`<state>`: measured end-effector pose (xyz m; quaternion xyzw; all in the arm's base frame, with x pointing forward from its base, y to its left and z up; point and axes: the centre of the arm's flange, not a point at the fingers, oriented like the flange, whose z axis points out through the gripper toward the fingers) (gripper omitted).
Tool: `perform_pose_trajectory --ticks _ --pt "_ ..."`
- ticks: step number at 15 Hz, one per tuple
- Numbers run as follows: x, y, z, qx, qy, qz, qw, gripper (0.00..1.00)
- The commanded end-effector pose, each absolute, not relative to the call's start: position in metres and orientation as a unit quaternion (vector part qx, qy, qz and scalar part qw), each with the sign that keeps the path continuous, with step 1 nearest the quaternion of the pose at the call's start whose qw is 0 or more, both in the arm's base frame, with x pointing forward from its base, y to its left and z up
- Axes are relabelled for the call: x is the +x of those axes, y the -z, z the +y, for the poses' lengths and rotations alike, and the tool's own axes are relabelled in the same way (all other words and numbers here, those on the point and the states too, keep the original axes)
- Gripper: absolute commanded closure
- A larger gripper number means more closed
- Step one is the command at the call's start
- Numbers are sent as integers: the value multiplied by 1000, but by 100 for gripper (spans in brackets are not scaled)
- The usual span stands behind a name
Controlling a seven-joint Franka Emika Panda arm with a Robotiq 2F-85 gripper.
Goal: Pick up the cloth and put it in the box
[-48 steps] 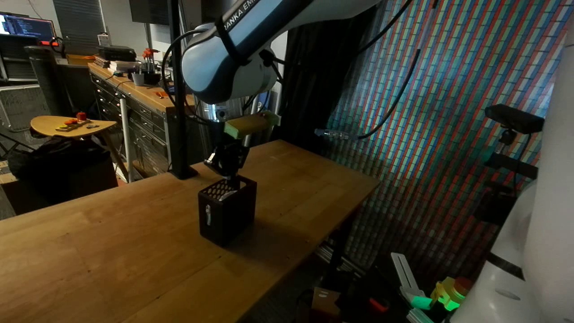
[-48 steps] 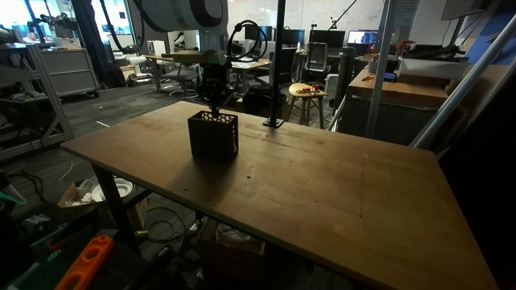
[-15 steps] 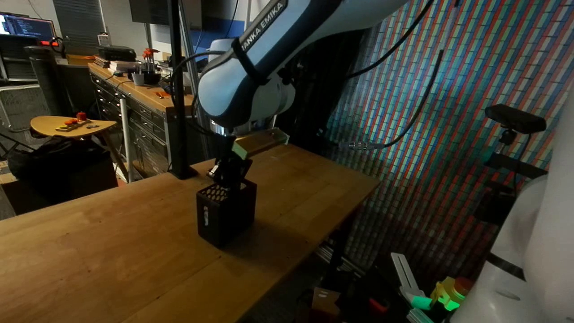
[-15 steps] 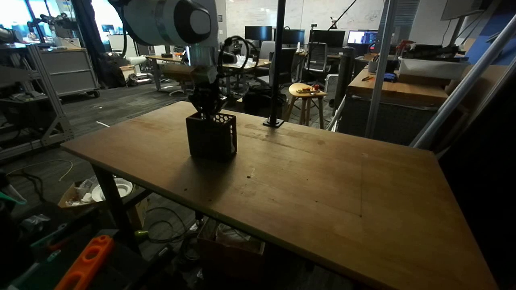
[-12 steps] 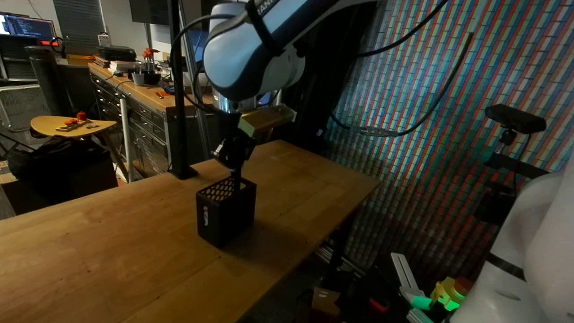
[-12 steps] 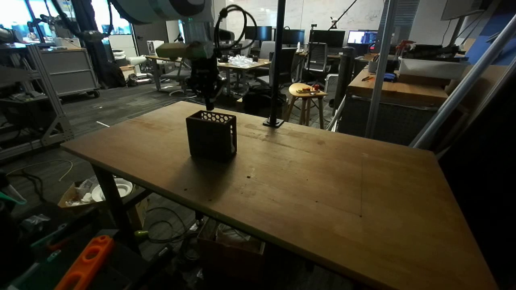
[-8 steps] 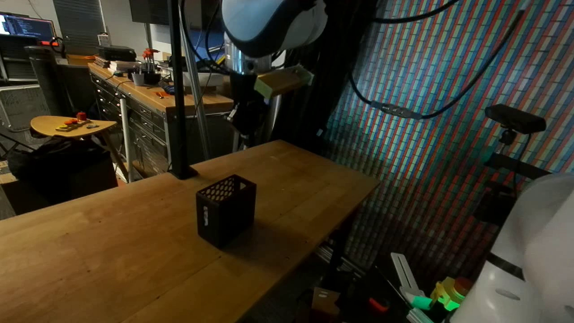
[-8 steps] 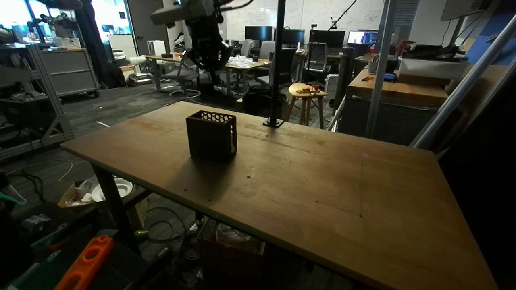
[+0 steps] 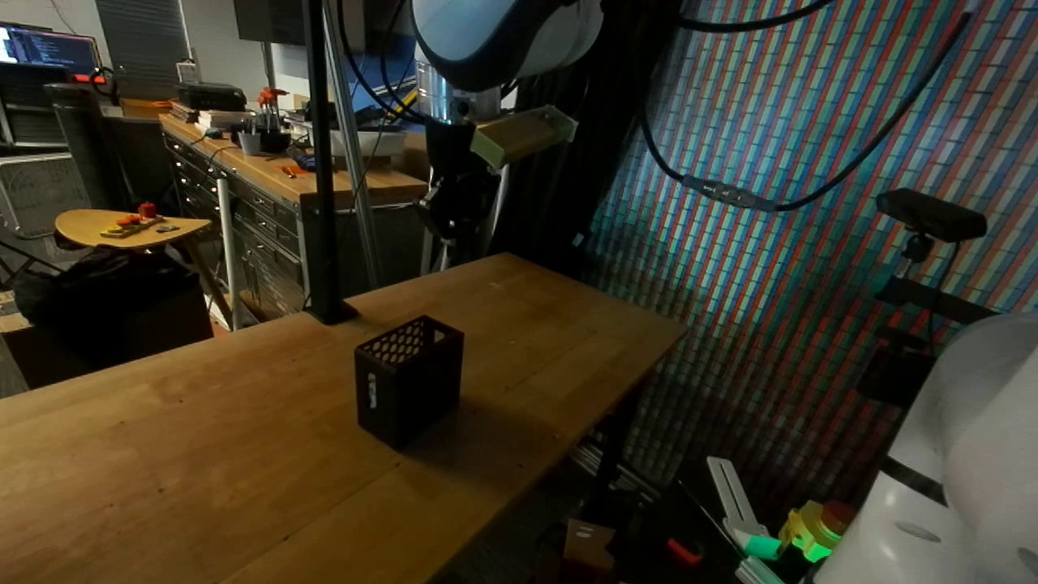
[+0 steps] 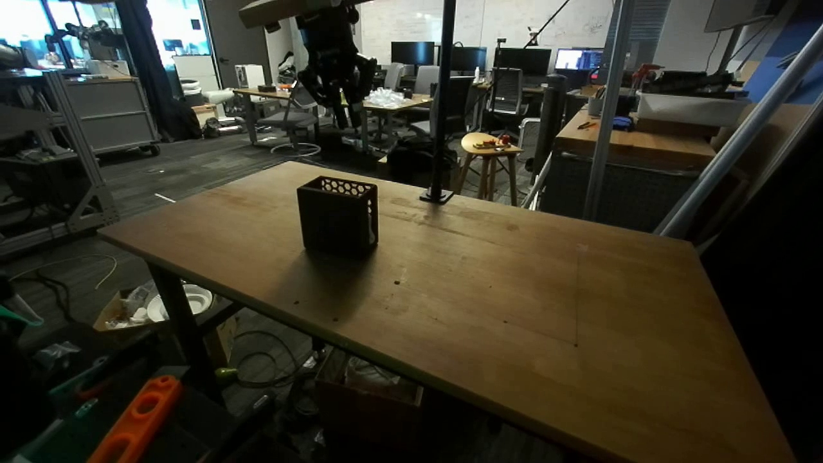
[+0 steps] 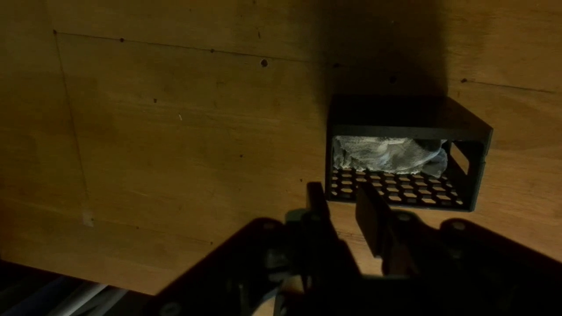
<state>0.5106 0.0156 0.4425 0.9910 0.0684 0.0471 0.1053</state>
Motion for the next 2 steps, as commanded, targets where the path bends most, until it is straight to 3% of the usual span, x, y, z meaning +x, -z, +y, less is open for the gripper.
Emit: perform_pose_trajectory --ticks 1,2 --pt "511 -442 16 991 -47 68 105 73" --pt "511 -443 16 991 -47 69 105 73"
